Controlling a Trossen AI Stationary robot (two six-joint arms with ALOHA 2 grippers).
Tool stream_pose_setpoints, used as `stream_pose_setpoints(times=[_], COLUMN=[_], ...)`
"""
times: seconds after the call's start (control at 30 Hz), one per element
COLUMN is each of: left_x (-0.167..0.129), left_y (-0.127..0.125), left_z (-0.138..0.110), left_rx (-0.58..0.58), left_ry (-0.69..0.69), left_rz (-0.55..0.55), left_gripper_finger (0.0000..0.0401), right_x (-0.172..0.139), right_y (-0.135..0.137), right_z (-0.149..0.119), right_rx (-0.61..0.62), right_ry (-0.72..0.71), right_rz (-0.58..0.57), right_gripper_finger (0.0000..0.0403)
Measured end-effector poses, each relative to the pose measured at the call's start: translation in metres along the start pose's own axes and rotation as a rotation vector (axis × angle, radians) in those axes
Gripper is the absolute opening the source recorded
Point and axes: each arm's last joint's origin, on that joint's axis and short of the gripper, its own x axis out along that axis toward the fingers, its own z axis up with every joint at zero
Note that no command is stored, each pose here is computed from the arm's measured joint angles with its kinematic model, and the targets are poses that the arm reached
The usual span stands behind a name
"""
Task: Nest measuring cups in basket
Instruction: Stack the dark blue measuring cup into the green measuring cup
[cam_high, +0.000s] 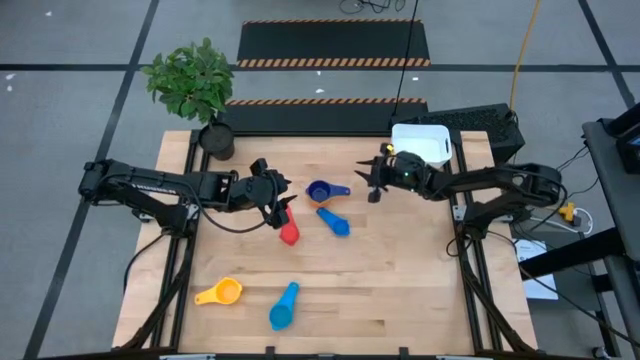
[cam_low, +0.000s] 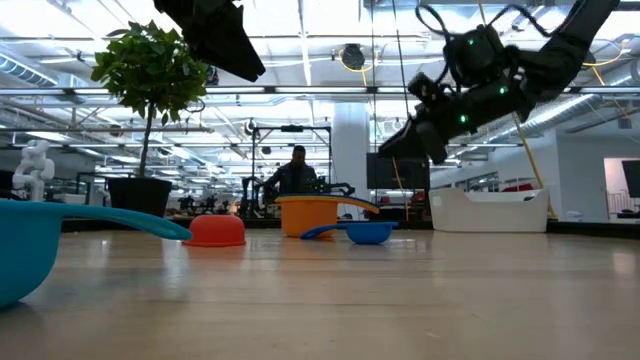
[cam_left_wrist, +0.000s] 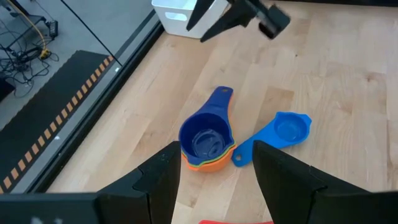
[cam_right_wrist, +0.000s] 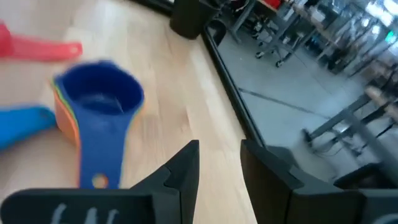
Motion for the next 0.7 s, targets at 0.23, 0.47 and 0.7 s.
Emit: stream_pose_setpoints(times=[0.23,0.47,0.7], left_x=[0.000,0.000,0.000], left_y=[0.000,0.000,0.000], left_z=[0.001,0.001,0.001], left_rx=[-0.002,-0.004,-0.002], left_ry=[-0.008,-0.010,-0.008], left_rz=[-0.001,-0.001,-0.001], left_gripper_finger=[0.0202,0.0202,0.0202], right_x=[-0.004,-0.001,0.004], right_y=[-0.013,-0.003,0.005], right_z=[0.036,0.059,0.056], right_rx=[0.218,0.195,0.219], right_ry=[0.226,0.188,0.183], right_rz=[0.105,0.159,0.251], right_gripper_finger=[0.0125,0.0164,0.0210])
